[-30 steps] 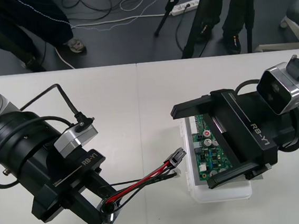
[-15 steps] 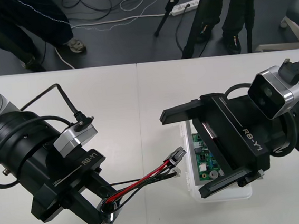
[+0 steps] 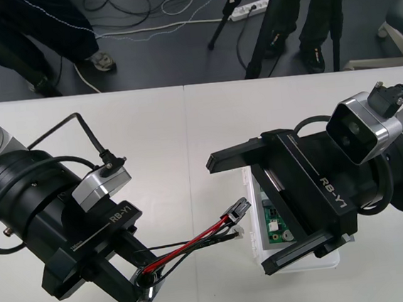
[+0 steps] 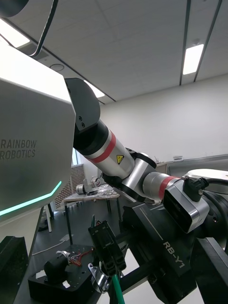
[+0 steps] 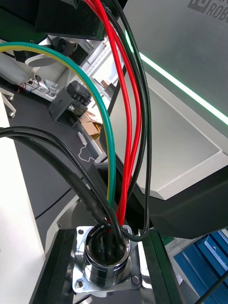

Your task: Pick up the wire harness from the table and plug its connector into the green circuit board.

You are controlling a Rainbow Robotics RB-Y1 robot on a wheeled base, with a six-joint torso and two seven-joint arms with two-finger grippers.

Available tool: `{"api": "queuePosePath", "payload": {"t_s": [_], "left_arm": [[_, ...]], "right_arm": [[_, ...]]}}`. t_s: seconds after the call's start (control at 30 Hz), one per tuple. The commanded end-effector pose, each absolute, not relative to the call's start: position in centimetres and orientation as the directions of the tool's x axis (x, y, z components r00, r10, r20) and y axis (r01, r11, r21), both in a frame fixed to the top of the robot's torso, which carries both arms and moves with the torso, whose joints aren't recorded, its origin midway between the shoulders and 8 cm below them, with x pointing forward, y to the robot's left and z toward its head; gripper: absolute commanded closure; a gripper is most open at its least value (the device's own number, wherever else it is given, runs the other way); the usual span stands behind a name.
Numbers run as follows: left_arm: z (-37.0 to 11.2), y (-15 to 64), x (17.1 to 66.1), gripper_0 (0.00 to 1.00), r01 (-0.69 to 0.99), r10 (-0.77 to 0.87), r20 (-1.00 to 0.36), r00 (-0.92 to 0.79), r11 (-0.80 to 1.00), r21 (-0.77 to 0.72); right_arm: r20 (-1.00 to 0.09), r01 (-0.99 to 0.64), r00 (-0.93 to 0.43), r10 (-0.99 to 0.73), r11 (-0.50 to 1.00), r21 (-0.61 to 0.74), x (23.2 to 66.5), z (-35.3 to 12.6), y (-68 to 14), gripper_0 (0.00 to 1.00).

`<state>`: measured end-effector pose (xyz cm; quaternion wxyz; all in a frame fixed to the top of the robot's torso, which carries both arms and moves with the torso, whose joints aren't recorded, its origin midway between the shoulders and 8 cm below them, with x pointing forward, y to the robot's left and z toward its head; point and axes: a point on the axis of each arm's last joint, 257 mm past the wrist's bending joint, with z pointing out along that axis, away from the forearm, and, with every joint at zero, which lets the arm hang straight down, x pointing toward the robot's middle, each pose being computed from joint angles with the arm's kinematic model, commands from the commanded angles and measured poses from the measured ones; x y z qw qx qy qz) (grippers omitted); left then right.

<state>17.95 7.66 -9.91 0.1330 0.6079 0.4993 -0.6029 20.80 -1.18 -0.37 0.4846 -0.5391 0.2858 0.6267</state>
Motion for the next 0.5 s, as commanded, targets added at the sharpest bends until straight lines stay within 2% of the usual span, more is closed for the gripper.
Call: {"api": "queuePosePath", "payload": {"t_s": [0.03,0.07,0.1,0.13,0.17,0.5], "left_arm": [[-8.77,6.95,17.67,1.0,0.744,0.455,-0.856,-0.246,-0.477,-0.468],[-8.8,6.94,17.64,1.0,0.745,0.456,-0.856,-0.245,-0.477,-0.467],[-8.8,6.94,17.64,1.0,0.745,0.456,-0.856,-0.245,-0.477,-0.467],[-8.81,6.95,17.68,1.0,0.745,0.456,-0.855,-0.246,-0.476,-0.468],[-8.77,6.95,17.67,1.0,0.745,0.455,-0.856,-0.244,-0.477,-0.466],[-8.75,6.95,17.64,1.0,0.744,0.454,-0.856,-0.246,-0.477,-0.467]], "right_arm": [[-0.948,-0.894,0.03,0.316,-0.416,-0.167,19.61,0.59,-0.62,0.0],[-0.949,-0.894,0.027,0.315,-0.418,-0.164,19.58,0.56,-0.6,0.0],[-0.949,-0.894,0.023,0.315,-0.419,-0.161,19.57,0.59,-0.58,0.29],[-0.949,-0.894,0.022,0.314,-0.419,-0.159,19.58,0.57,-0.55,0.74],[-0.95,-0.893,0.018,0.313,-0.422,-0.156,19.51,0.53,-0.55,1.0],[-0.947,-0.897,0.006,0.32,-0.417,-0.147,19.71,0.8,-0.39,1.0]]}}
